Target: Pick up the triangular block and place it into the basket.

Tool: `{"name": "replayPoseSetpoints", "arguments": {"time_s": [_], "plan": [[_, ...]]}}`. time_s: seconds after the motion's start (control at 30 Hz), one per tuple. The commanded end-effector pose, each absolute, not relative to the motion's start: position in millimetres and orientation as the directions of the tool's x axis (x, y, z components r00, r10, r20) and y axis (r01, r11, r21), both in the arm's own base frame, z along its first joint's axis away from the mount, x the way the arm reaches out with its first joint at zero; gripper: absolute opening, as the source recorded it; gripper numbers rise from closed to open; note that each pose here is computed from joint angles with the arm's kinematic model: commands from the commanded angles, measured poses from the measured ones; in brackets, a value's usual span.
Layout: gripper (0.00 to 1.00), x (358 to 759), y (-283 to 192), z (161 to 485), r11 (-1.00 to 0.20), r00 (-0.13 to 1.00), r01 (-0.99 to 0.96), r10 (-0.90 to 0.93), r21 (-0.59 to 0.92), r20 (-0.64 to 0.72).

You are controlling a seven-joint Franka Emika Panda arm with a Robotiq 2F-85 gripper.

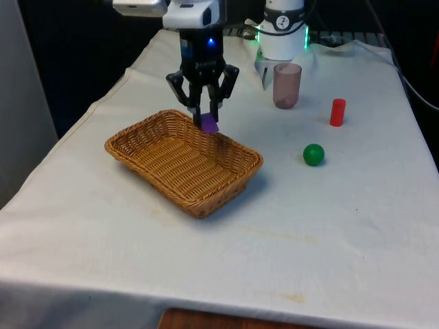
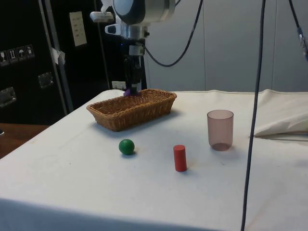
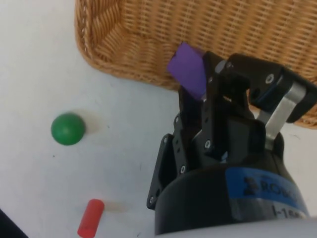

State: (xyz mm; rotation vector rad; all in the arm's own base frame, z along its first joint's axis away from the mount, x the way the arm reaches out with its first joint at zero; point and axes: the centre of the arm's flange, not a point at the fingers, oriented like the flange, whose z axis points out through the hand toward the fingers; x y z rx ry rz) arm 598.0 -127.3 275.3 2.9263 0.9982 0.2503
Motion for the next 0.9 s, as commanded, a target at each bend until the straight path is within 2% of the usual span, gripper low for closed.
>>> {"name": "replayPoseSetpoints", "arguments": {"time_s": [0.0, 0.6, 0.87], "plan": [[0.33, 600, -129, 275, -0.796, 0.783, 0.598, 0.605, 0.091, 0.141], [0.33, 619, -154, 270, -0.819, 0.809, 0.563, 0.574, 0.112, 0.128], [0.33, 620, -176, 242, -0.839, 0.831, 0.532, 0.543, 0.110, 0.121]]}}
